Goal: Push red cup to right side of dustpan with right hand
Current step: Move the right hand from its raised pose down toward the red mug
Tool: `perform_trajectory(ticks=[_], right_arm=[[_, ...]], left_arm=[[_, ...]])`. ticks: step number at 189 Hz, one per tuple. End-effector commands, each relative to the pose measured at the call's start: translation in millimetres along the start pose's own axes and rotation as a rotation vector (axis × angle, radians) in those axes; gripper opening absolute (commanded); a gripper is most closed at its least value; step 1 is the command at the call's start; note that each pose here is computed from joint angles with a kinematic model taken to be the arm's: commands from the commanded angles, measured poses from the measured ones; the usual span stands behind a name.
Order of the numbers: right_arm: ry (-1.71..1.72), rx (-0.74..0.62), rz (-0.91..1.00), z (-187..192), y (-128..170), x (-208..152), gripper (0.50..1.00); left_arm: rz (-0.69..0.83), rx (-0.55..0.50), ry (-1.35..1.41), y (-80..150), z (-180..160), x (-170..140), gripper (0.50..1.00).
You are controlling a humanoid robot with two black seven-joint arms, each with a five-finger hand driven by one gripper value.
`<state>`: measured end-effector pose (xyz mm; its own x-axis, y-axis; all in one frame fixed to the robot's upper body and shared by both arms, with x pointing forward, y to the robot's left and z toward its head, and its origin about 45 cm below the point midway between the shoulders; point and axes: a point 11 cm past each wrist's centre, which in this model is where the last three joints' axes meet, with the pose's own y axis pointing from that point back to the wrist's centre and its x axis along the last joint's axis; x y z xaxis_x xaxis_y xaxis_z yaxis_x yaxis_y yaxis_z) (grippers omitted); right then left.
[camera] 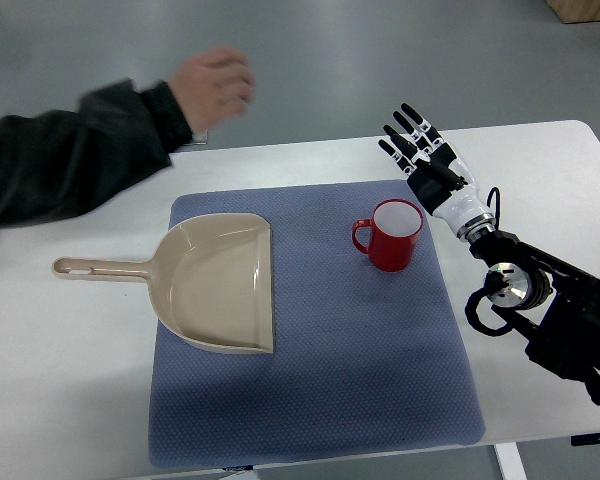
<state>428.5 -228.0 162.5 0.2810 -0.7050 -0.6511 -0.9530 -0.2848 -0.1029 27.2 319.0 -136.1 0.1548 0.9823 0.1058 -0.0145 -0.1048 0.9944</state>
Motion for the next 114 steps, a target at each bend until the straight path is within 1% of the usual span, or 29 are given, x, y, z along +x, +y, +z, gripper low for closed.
perform_trajectory(ticks=[1, 58, 86, 114], right_arm=[[0.0, -0.001, 0.001, 0, 0, 0, 0.934], [0.023, -0.009, -0.036, -6, -1, -2, 0.934], [0.065, -0.019, -0.111, -31, 9, 9, 0.934], [0.189, -0.086, -0.204, -51, 24, 21, 0.934]], left_arm=[[0.0, 0.0, -0.001, 0, 0, 0, 1.0], [0.0, 0.0, 0.001, 0, 0, 0, 1.0], [0.0, 0.0, -0.001, 0, 0, 0, 1.0], [0.0, 0.0, -0.001, 0, 0, 0, 1.0]])
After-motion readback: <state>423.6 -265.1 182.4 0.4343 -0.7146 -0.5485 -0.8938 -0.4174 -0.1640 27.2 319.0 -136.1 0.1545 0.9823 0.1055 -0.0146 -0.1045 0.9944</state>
